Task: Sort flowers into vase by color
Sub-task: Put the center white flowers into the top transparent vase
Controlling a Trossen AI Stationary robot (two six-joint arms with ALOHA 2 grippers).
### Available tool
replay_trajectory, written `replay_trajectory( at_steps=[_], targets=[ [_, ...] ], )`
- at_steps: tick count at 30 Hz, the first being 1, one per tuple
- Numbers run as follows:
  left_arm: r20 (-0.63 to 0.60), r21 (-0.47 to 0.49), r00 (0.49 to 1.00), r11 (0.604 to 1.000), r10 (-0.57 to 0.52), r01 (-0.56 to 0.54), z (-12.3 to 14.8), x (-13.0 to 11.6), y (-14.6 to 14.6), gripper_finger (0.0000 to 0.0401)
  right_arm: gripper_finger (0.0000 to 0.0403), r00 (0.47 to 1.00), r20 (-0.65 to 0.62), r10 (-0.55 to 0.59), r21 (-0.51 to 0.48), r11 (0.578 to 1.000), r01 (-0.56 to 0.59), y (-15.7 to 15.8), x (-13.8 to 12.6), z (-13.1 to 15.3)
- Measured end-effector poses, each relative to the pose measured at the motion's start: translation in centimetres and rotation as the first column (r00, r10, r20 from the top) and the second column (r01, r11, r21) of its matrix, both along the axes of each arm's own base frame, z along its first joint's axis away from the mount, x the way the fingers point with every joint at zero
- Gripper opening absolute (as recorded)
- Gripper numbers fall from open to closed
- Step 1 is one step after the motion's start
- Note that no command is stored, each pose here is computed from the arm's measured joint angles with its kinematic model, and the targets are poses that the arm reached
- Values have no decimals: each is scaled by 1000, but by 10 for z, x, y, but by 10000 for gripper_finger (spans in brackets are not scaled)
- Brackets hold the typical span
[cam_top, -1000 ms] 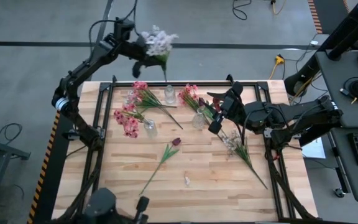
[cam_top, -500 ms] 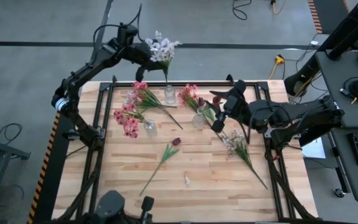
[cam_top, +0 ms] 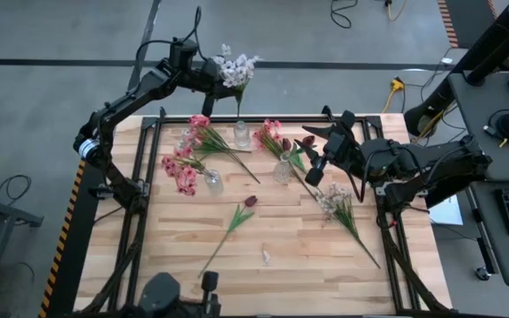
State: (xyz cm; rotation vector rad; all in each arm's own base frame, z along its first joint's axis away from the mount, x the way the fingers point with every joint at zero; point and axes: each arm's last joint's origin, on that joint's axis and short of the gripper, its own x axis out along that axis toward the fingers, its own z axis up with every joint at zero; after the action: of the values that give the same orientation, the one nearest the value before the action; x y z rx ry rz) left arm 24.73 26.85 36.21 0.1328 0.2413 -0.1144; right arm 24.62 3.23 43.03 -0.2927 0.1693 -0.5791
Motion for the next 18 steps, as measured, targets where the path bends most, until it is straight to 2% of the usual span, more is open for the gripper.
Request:
replay_trajectory(
  at_steps=[8, 18],
  targets=[
    [11, -9, 1000, 1000, 6, -6, 1, 2, 1, 1, 164, 1000, -2, 0, -1, 1000, 0, 0, 0, 0],
    [-12, -50, 1000, 999, 13, -14, -12, 8, 8, 1, 164, 1000, -3, 0, -1, 1000, 0, 0, 0, 0]
  ],
)
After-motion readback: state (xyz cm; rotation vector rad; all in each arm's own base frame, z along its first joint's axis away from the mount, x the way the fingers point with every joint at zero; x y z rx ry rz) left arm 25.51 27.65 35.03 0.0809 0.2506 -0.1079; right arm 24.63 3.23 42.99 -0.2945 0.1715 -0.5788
